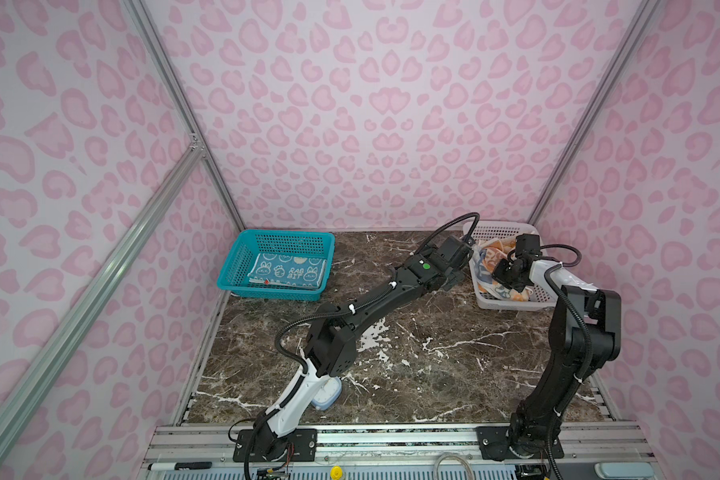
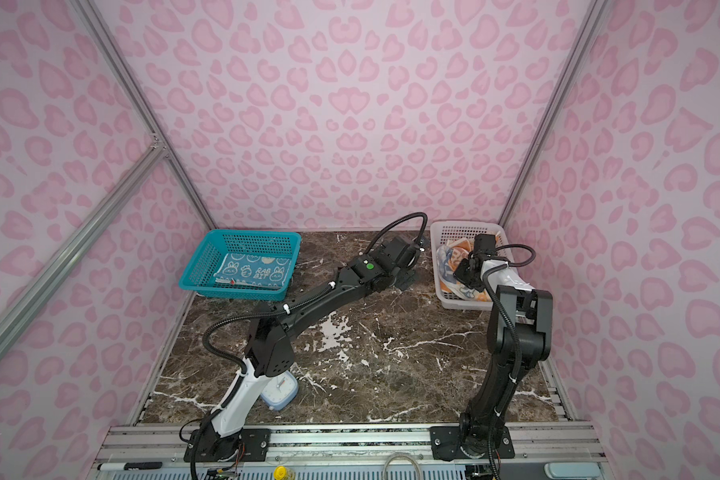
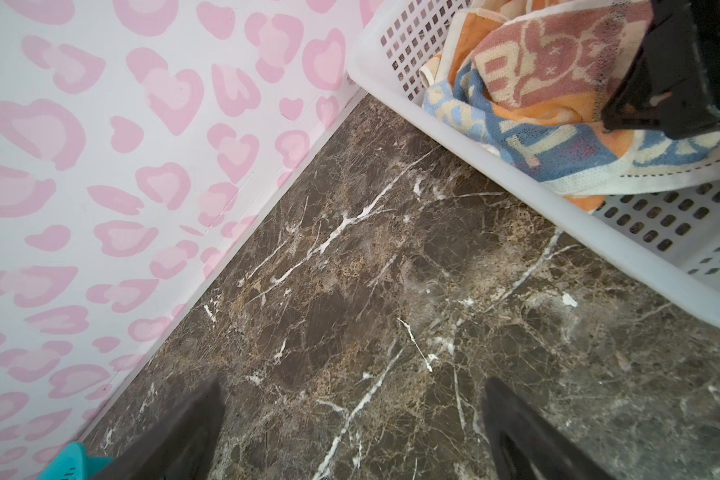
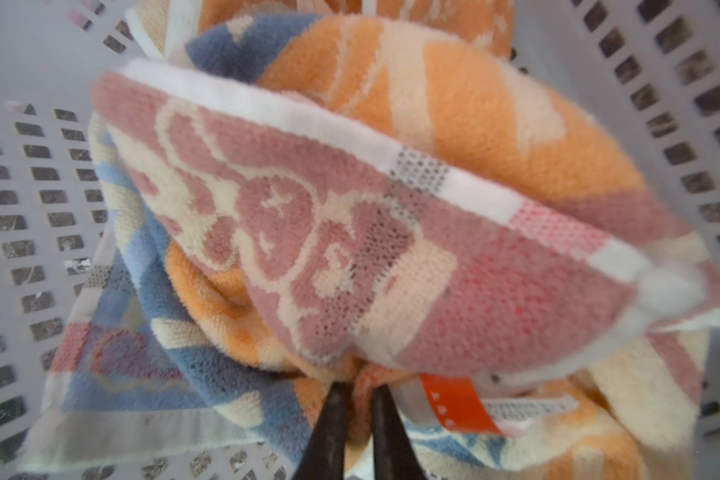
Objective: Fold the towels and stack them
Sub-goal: 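Reach the right gripper into the white basket and grasp a striped towel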
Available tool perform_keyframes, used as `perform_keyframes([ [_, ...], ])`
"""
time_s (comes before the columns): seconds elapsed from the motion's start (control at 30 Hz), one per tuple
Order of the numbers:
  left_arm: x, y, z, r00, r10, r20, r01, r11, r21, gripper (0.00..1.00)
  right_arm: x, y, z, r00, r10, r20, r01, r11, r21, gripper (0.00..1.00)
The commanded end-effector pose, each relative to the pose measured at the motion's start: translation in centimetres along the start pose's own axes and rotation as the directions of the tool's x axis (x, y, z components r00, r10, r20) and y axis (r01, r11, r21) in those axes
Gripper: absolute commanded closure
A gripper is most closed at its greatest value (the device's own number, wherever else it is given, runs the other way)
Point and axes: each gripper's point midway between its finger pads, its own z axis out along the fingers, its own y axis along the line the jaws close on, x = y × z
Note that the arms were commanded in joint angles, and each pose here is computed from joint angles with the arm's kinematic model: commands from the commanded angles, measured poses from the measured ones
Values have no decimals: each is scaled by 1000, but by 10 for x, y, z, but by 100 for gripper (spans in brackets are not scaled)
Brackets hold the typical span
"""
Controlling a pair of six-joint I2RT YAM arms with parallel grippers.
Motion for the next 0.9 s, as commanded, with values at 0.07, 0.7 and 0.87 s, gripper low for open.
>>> perform_keyframes([
  [0.07, -5, 20, -4, 992, -129, 17, 129, 991, -19, 2, -9, 18, -28, 999, -14, 48, 15, 999, -36, 100],
  [0.7, 9, 132, -77, 685, -728, -33, 696, 641, 324, 2, -8, 238, -238, 859, -331, 392, 460, 835, -302, 100],
  [0.87, 31, 164, -98, 616, -788, 2, 751, 587, 303, 2, 30, 320, -313, 774, -397, 494, 615, 659, -433, 100],
])
